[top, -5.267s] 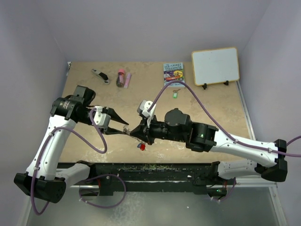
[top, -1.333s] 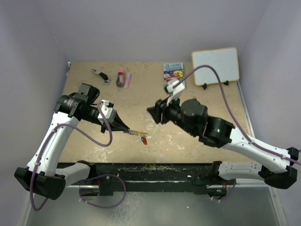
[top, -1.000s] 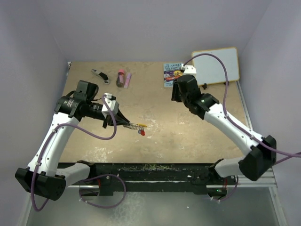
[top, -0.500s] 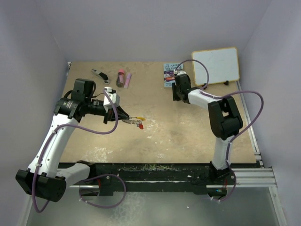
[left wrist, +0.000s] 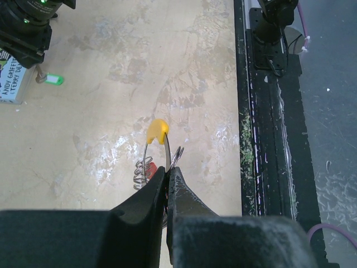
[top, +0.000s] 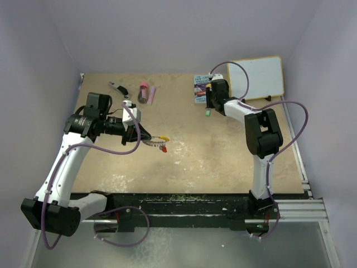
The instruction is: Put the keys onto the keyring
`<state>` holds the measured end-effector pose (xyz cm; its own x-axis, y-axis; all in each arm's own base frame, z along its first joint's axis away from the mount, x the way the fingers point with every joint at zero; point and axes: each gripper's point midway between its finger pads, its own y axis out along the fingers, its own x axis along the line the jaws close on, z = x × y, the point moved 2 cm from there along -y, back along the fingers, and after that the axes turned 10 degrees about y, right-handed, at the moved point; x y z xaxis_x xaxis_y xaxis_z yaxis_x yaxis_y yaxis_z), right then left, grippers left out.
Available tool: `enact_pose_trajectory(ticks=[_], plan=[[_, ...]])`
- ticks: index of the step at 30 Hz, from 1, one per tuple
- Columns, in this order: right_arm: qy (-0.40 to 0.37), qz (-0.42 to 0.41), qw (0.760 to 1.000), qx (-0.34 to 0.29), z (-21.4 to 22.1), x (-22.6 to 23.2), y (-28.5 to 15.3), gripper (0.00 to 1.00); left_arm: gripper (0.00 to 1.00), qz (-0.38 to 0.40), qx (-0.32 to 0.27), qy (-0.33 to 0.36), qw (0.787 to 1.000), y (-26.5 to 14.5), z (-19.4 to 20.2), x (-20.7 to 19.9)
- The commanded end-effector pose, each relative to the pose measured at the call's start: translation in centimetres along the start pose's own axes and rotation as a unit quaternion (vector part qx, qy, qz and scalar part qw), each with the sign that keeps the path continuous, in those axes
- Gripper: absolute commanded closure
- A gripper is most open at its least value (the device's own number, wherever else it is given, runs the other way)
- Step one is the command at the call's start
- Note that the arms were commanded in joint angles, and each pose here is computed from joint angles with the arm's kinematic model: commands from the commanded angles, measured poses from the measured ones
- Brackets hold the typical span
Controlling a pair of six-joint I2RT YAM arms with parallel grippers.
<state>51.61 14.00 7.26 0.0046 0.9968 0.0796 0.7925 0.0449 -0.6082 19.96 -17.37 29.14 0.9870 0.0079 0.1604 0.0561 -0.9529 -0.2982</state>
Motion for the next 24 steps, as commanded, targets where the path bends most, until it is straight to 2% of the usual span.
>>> enact_pose_trajectory(ticks=[1,18,24], plan=[[0.007,-0.005,1.000,-0.030,-2.9,0.3,0.4,0.58,0.96,-0.003,-0.017,0.022,1.000,-0.3,-1.1,0.4],[0.025,-0.014,1.000,0.012,0.0,0.3,-0.1,0.63,0.96,-0.007,-0.027,0.022,0.999,-0.2,-1.0,0.9],[0.032,-0.020,0.999,0.010,-0.1,0.5,-0.1,0.64,0.96,-0.009,-0.026,0.022,0.999,-0.2,-1.0,0.9]])
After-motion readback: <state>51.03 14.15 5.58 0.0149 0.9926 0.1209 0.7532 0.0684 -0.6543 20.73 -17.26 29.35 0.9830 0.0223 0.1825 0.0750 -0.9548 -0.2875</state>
